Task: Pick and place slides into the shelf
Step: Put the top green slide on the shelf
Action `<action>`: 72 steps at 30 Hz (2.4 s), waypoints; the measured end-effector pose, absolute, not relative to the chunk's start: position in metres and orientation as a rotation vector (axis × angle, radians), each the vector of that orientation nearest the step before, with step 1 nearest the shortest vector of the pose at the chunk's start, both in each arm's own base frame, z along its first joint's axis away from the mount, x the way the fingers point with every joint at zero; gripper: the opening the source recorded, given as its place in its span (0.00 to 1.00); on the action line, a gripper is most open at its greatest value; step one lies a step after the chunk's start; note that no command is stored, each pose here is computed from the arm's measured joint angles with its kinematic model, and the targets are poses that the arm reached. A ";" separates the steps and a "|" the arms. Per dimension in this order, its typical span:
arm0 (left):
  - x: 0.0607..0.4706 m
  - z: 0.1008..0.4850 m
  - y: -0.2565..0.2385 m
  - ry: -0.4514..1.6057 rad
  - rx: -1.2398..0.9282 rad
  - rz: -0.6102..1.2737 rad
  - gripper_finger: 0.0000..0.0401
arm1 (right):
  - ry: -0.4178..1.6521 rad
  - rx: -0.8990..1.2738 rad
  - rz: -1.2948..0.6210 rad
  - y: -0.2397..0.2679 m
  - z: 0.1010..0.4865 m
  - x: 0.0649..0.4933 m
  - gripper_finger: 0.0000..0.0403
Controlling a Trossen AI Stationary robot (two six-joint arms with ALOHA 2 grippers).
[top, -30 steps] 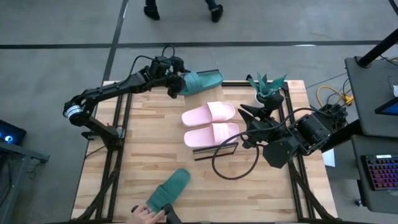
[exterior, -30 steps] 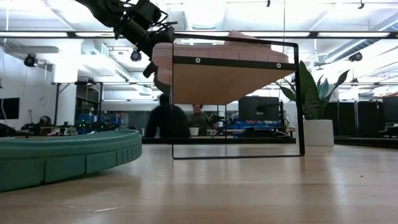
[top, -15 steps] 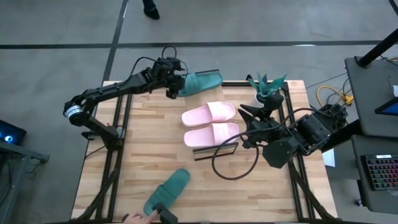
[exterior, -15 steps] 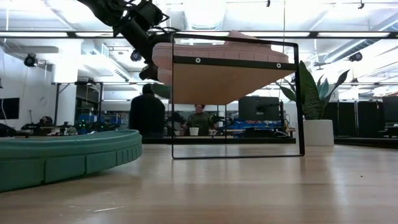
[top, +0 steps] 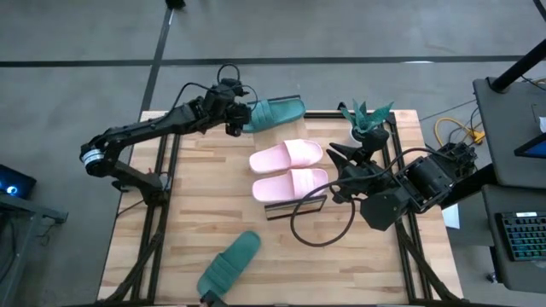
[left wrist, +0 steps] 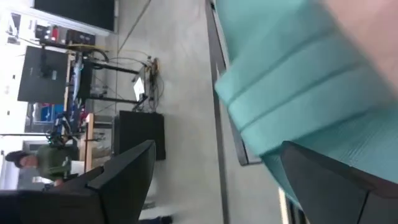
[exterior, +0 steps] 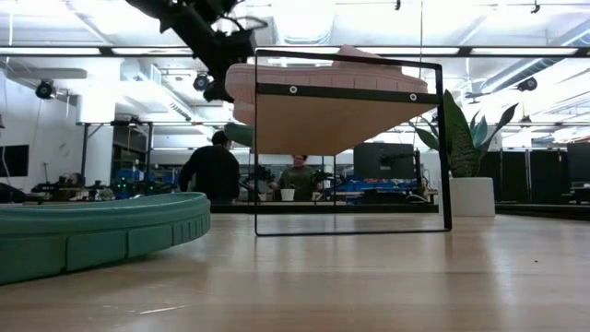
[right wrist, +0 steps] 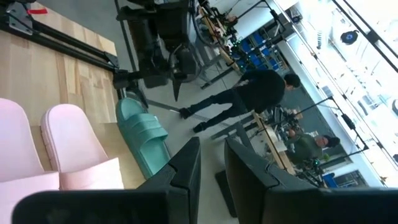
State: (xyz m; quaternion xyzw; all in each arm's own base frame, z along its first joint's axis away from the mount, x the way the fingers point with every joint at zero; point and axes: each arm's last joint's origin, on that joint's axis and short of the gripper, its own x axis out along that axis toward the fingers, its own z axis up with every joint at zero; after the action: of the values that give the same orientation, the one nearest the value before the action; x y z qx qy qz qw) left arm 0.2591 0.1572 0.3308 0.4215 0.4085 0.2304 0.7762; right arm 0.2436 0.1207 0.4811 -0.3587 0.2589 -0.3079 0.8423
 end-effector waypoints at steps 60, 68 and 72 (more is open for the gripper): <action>0.312 0.271 0.138 0.953 0.985 0.194 0.00 | 0.565 -0.779 -0.648 0.122 0.475 0.246 0.16; 0.315 0.281 0.140 0.942 1.002 0.233 0.00 | 0.565 -0.780 -0.647 0.122 0.475 0.246 0.16; 0.314 0.281 0.140 0.946 1.013 0.230 0.00 | 0.566 -0.781 -0.647 0.122 0.474 0.246 0.16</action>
State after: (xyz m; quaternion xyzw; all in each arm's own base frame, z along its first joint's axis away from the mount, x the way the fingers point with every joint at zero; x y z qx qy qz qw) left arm 0.3144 0.1404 0.2807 0.4658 0.4351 0.1059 0.7632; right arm 0.2460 0.1222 0.4740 -0.3691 0.2675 -0.3057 0.8359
